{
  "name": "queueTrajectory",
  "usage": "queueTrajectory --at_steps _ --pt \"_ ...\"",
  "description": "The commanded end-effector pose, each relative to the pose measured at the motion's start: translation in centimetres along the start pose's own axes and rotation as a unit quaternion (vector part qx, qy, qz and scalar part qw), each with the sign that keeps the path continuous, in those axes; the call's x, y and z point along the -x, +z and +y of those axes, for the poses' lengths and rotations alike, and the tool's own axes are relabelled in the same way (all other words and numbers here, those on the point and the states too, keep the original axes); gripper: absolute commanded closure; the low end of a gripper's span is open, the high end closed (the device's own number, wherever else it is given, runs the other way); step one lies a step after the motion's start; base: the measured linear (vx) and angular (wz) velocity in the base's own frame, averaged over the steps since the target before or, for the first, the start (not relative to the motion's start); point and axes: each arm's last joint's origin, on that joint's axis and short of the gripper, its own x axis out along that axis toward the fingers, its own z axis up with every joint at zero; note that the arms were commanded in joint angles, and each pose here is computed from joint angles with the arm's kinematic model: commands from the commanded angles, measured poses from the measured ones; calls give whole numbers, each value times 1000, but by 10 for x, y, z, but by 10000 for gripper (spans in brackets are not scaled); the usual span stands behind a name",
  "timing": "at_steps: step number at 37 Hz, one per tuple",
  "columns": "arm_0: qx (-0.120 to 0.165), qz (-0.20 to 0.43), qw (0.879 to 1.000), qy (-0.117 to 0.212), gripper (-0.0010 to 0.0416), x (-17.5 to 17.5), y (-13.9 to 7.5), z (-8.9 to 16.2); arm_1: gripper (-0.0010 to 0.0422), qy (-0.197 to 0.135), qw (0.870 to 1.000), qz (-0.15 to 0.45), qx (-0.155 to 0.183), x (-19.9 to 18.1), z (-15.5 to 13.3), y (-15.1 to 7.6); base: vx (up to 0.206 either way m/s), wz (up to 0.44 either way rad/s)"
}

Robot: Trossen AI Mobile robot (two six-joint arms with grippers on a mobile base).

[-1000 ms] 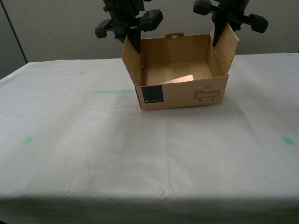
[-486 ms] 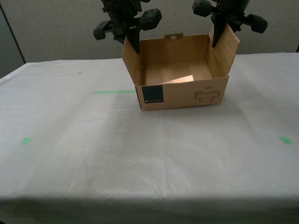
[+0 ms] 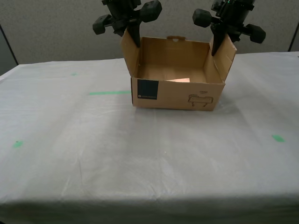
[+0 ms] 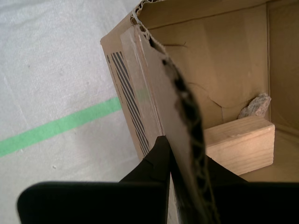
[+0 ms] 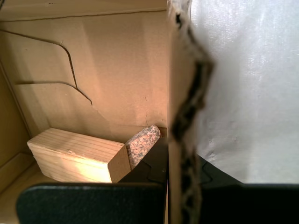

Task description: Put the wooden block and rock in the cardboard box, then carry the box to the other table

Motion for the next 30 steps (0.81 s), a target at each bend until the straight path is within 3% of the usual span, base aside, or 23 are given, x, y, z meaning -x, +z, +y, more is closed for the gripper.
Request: queueTrajectory --at_steps 1,7,14,20,30 --pt "0 10 1000 6 402 -2 -2 0 412 -8 1000 9 0 0 -1 -1 0 0" --pt "0 8 1000 6 367 -2 -1 0 412 -8 1000 9 0 0 0 -1 0 0" --pt "0 8 1000 6 288 -2 -1 0 412 -7 1000 7 -7 0 0 -1 0 0" --pt "1 6 1000 7 216 -2 -1 1 407 20 1000 4 -22 0 1 -1 0 0" --pt "3 4 1000 7 91 -2 -1 1 302 32 999 0 -12 0 2 -1 0 0"
